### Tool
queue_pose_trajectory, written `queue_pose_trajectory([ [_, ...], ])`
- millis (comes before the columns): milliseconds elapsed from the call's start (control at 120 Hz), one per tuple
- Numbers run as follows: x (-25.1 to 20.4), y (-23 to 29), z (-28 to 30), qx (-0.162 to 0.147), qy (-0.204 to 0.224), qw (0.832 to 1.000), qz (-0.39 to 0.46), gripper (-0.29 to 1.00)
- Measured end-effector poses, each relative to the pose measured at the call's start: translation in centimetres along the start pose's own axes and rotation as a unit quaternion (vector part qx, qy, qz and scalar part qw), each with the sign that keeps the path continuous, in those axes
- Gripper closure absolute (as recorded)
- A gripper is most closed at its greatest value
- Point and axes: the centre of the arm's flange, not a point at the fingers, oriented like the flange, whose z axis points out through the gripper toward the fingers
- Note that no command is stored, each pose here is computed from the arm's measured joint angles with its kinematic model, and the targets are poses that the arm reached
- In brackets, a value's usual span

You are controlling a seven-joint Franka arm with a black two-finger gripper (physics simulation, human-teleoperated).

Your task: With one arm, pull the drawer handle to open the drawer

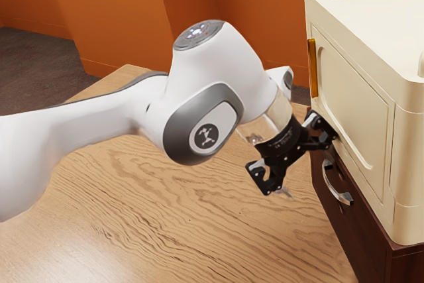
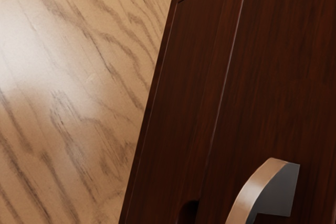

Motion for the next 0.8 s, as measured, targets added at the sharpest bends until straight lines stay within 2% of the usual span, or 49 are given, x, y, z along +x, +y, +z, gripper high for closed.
queue_pose_trajectory([
  [408, -1.3, -1.0, 0.6, 0.004, -0.011, 1.0, 0.015, 0.02],
  [800, -2.2, -0.9, 0.9, 0.005, -0.013, 0.999, 0.029, 0.34],
])
